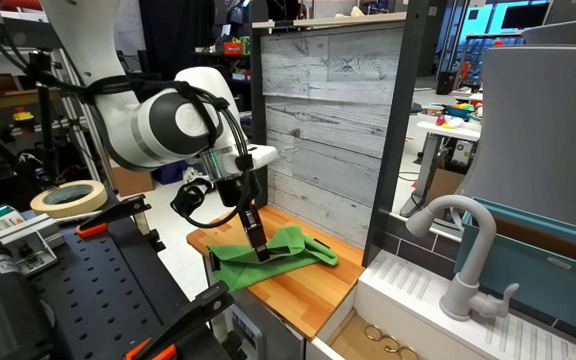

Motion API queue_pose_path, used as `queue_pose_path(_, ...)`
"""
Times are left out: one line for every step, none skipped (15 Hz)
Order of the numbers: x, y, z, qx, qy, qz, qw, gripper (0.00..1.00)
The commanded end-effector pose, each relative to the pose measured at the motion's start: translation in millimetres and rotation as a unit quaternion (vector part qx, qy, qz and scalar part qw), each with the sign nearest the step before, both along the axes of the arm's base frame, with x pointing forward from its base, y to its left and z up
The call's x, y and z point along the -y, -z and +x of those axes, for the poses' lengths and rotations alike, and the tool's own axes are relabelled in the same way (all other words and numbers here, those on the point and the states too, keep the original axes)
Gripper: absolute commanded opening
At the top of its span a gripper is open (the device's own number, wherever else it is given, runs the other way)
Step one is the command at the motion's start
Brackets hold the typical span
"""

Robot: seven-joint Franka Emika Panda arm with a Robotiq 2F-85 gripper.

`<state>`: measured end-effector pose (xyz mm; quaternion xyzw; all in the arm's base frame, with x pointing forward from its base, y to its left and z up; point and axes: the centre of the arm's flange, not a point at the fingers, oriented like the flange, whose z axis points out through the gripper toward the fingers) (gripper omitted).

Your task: Fold the green towel

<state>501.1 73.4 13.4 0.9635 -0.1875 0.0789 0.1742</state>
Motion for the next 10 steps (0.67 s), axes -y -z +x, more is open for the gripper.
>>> queue_pose_path(-3, 11, 8, 0.004, 0.003, 0.004, 1.0000, 0.49)
queue_pose_path(-4, 12, 8, 0.004, 0.002, 0.003, 1.0000, 0.57)
queue_pose_path(-4, 12, 8, 0.004, 0.000, 0.002, 1.0000, 0.64)
queue_pose_path(-5, 12, 8, 0.004, -0.001, 0.002, 1.0000, 0.72)
queue_pose_path(-6, 11, 8, 0.004, -0.002, 0.002, 1.0000, 0.78)
queue_pose_path(-7, 9, 7, 0.004, -0.002, 0.001, 1.0000, 0.85)
queue_pose_path(-8, 3, 4, 0.007, -0.003, 0.002, 1.0000, 0.93)
queue_pose_path(-10, -2, 1, 0.010, -0.006, 0.005, 0.9999, 0.99)
queue_pose_path(-13, -12, -5, 0.018, -0.011, 0.010, 0.9997, 1.00)
queue_pose_path(-17, -22, -10, 0.032, -0.017, 0.015, 0.9992, 1.00)
